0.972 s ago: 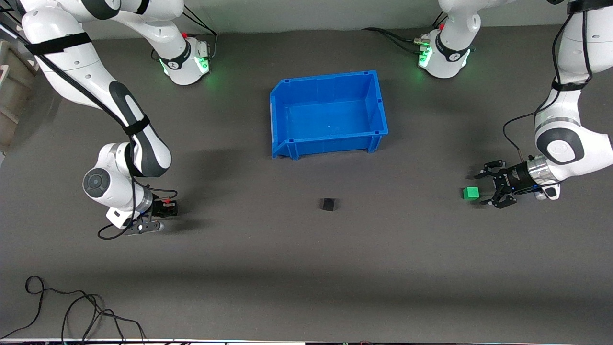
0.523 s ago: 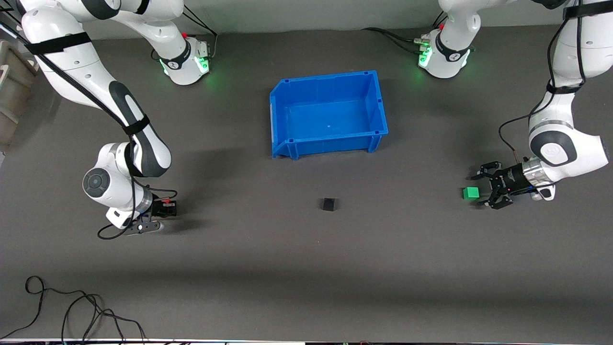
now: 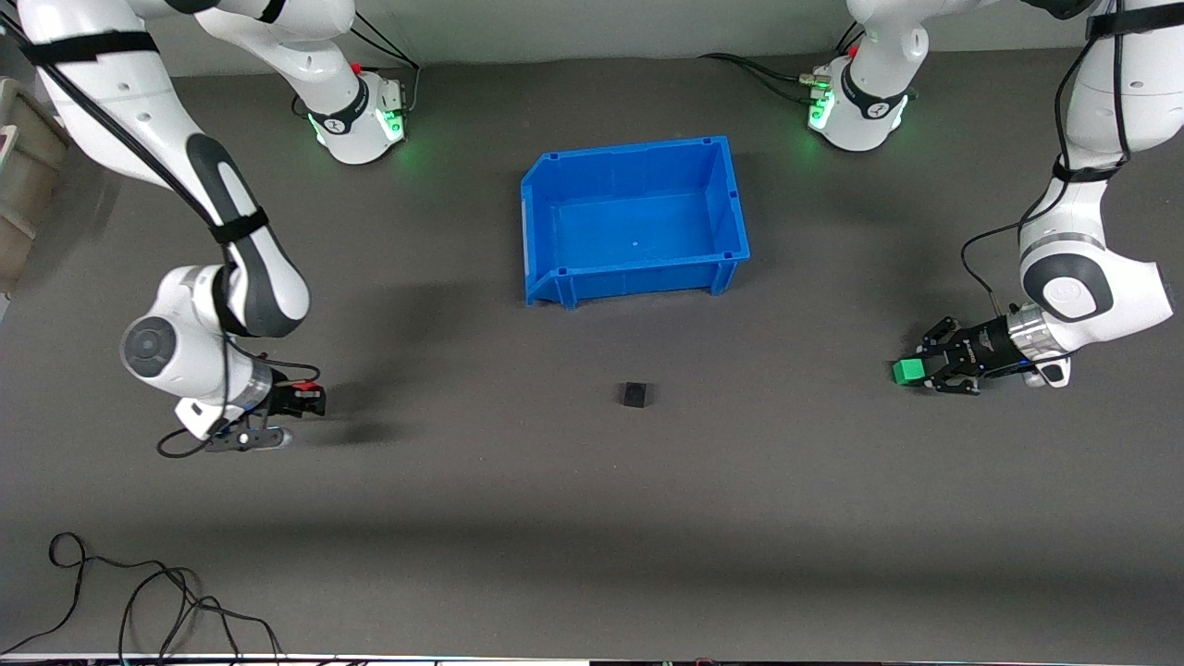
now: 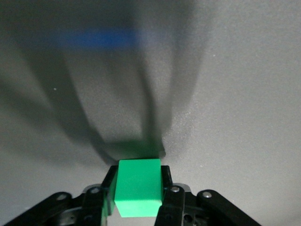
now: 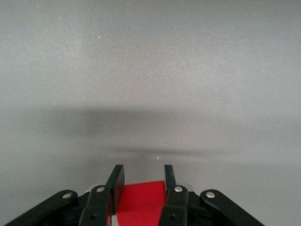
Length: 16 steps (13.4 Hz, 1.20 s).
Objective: Attach green and red cubes to black cube
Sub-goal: 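Lift the red cube with the right gripper while the left gripper grasps the green cube, then carry both cubes toward the black cube and press them against it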
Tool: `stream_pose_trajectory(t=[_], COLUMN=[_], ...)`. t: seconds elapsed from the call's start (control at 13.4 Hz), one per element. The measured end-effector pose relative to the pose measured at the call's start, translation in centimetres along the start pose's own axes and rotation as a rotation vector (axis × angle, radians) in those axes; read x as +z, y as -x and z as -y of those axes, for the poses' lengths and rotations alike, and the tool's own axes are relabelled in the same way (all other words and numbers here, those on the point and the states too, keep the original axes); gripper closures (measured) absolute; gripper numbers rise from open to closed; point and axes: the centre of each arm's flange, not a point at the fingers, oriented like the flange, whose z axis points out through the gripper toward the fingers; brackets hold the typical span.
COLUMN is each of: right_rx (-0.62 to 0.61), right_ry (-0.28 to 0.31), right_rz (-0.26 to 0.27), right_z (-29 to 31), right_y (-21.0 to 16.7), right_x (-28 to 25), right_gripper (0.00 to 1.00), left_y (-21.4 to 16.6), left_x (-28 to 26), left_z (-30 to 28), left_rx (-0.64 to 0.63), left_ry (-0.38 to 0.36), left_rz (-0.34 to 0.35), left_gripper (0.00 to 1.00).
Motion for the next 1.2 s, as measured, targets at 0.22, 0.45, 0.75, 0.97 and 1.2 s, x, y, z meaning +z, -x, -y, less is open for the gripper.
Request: stream_pose_trajectory(t=[0.22, 0.45, 0.75, 0.97, 1.2], right_rx=[0.233, 0.622, 0.982, 1.207, 1.350], right_ry=[-0.007, -0.054, -0.074, -0.069, -0.067], right_rz=[0.036, 0.053, 0.070, 0.079, 0.086], right_z=[0.5, 3.0, 10.8, 18.7, 27.7], right_y=[-0.7, -1.0, -0.9, -0.7, -0.4], right_x=[-5.0, -6.3, -6.9, -6.5, -4.7], right_gripper=[0.61, 0.61, 0.61, 0.61, 0.61], left_y=[1.4, 4.8, 15.7, 24.6, 30.7], left_x=[-1.8, -4.1, -0.4, 6.0, 12.8], left_z=[-1.3, -3.5, -6.9, -6.5, -4.6], left_rx=[0.025, 0.019, 0.079, 0.120, 0.168], left_ry=[0.026, 0.023, -0.035, -0.044, -0.028], left_rz=[0.015, 0.067, 0.080, 0.031, -0.007], left_gripper=[0.60, 0.60, 0.60, 0.60, 0.60])
